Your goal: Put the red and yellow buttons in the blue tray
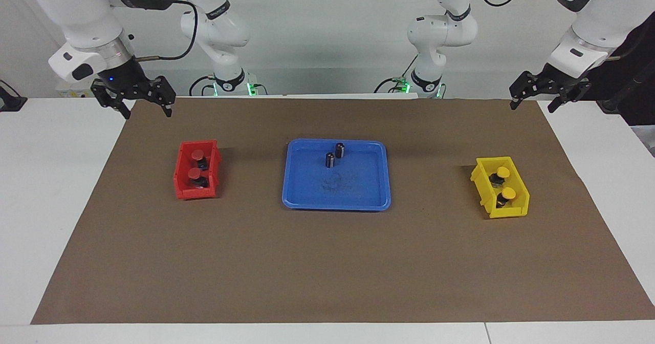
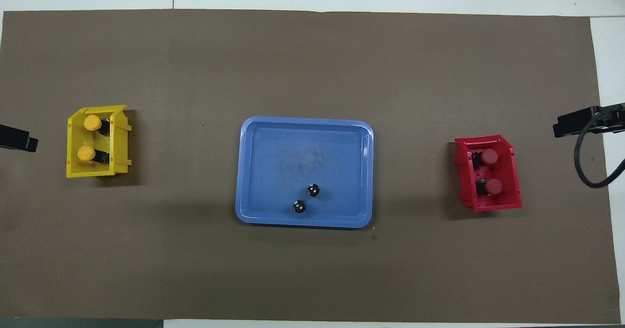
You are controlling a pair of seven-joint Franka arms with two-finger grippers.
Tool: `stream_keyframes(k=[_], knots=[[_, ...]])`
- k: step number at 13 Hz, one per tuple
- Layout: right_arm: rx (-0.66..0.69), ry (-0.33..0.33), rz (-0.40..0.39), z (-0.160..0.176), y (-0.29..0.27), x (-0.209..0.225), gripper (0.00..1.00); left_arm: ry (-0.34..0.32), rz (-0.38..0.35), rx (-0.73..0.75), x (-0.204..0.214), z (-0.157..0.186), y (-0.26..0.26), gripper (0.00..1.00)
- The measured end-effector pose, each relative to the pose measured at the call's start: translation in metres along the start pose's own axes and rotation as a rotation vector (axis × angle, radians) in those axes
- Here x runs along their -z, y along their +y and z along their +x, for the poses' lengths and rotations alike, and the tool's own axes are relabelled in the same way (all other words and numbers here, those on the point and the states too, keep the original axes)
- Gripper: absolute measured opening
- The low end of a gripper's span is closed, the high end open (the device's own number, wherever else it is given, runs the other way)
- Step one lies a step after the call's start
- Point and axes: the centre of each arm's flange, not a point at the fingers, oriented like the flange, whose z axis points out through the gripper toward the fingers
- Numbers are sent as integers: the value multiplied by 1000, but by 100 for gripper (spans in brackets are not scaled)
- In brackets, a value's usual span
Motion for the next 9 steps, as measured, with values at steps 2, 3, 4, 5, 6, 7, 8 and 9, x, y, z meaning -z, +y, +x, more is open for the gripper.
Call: stream_keyframes(k=[2,3,4,5,6,7,8,9], knots=[[3,-4,0,0,-2,-2,100,0,0,0,0,0,0,100],[9,-9,1,0,-5,-4,100,0,0,0,0,0,0,100],[17,-8,0,1,-9,-9,100,0,0,0,0,0,0,100],[23,7,-2,4,-13,-18,100,0,0,0,0,0,0,100],[28,29,-6,7,-16,-35,96,0,0,0,0,0,0,100],[33,48,-8,10,-18,-59,96,0,0,0,0,0,0,100],[37,54,-7,11,-20,-80,84,0,0,0,0,0,0,100],[40,52,-4,14,-22,-99,74,0,0,0,0,0,0,100]])
